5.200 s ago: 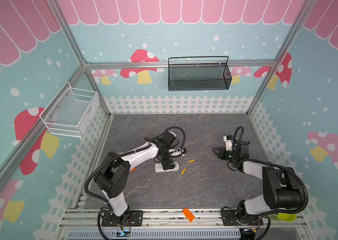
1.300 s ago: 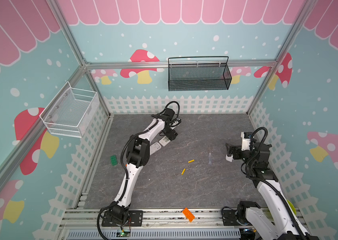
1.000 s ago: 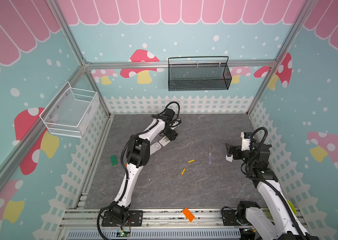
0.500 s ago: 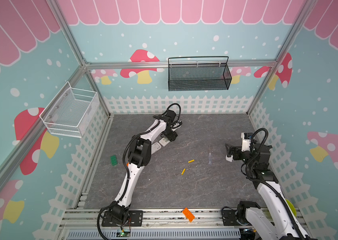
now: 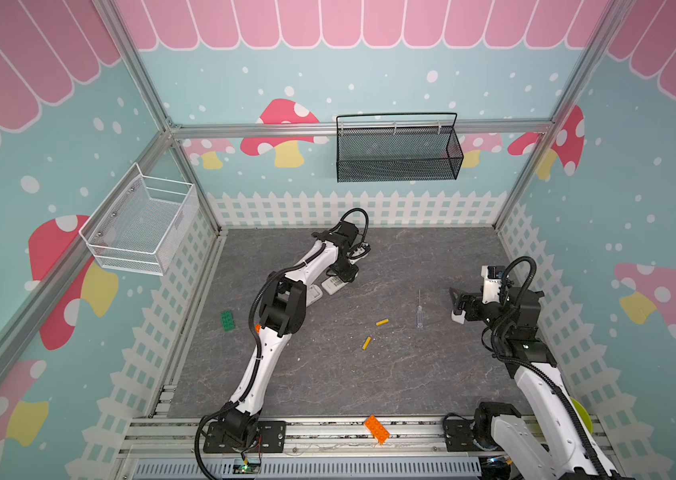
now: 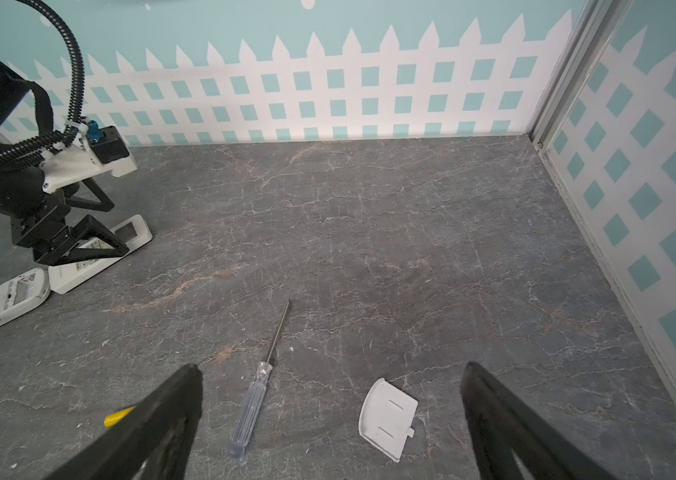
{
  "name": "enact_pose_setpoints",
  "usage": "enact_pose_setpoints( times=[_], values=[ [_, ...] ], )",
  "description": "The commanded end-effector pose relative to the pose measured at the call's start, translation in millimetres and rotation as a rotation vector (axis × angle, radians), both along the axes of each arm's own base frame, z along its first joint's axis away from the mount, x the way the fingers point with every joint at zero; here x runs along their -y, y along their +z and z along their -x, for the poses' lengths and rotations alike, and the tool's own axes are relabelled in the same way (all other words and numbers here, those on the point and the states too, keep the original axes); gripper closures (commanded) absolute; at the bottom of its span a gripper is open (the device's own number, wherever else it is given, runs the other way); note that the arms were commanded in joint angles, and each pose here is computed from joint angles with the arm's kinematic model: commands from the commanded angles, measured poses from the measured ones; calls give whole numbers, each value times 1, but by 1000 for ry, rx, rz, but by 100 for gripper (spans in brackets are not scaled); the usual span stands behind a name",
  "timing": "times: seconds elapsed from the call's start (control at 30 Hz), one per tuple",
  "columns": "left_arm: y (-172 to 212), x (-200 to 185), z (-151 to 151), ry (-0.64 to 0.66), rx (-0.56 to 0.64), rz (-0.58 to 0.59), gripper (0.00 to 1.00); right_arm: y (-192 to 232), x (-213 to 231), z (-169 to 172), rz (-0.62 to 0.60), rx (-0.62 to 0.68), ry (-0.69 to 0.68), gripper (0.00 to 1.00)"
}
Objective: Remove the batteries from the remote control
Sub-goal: 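Grasp the white display remote by its body with the left gripper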
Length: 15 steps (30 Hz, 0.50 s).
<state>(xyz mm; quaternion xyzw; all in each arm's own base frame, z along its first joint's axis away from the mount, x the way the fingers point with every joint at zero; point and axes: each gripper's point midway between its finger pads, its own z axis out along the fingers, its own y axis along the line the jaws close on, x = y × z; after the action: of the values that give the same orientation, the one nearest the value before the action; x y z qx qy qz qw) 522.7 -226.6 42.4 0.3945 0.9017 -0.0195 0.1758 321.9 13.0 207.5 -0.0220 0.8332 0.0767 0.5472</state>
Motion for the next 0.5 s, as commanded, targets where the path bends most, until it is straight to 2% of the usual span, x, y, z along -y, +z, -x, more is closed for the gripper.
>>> enact_pose_setpoints(
  times=[0.0, 0.13, 0.2, 0.27, 0.47],
  values=[
    [-16, 4, 12, 20, -73, 10, 11, -2, -1, 4, -11, -3, 6, 2],
    [-27, 9, 15, -7, -82, -20, 20, -3, -2, 6, -19, 5, 7, 1],
    [-28, 19, 19, -29, -81, -29, 27, -4, -5, 6, -26, 0, 21, 0],
    [-27, 21, 20, -29, -83, -23, 39, -5, -7, 7, -32, -15, 30, 1],
    [-23, 22, 17, -13, -76, -13, 60, -1, -15, 9, -105, 6, 52, 6]
  ],
)
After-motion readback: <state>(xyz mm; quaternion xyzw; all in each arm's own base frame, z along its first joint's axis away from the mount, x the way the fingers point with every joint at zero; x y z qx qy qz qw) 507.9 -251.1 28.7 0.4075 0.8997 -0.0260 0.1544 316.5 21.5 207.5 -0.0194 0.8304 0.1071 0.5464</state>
